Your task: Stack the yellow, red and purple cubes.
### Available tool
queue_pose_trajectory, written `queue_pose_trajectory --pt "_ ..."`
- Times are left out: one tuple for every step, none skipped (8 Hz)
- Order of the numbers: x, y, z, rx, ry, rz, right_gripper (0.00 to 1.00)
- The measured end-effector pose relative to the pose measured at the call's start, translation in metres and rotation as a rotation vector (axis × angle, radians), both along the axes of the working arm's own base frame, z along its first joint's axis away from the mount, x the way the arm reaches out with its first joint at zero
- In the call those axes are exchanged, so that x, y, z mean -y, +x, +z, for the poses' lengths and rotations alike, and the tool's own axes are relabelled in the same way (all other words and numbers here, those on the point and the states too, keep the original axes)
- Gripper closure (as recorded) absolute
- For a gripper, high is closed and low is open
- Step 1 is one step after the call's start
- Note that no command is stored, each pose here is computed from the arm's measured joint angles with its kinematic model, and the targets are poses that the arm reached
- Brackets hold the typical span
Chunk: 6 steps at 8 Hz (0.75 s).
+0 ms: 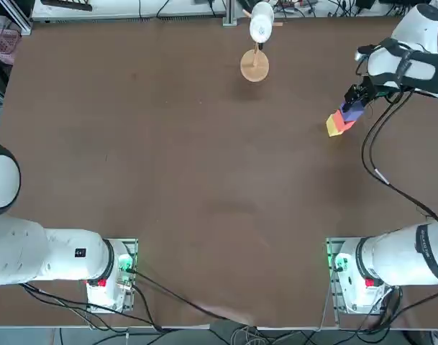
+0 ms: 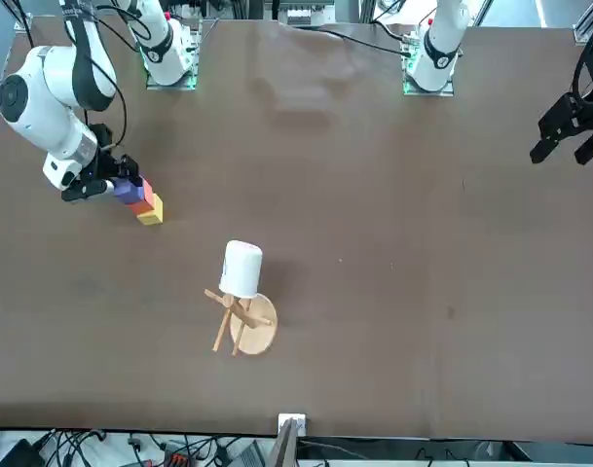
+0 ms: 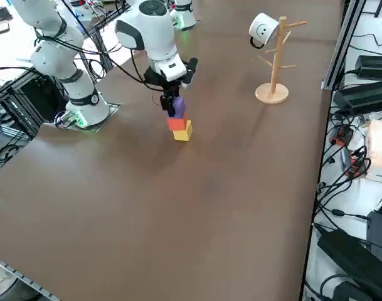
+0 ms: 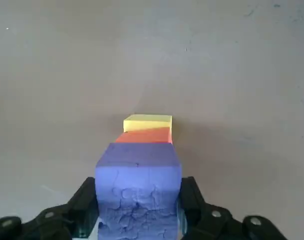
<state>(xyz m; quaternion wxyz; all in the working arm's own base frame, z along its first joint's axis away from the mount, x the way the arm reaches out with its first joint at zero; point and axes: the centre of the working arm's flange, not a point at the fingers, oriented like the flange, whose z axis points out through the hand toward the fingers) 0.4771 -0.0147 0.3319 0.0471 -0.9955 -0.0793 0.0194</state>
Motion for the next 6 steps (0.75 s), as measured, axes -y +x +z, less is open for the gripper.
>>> queue_pose_trajectory --pt "0.0 0.0001 0.0 0.0 0.0 0.0 0.17" --pt "0.0 0.0001 0.0 0.001 0.0 -0.001 0.16" --pt "0.0 0.0 0.0 0.0 0.0 -0.001 0.14" --pt "0.0 0.0 -0.0001 0.0 0.0 -0.002 0.14" --pt "0.0 -0.0001 -0.0002 0.0 0.0 -0.003 0.04" --pt "0.0 -0.0001 -0.0002 0.0 0.0 -0.005 0.0"
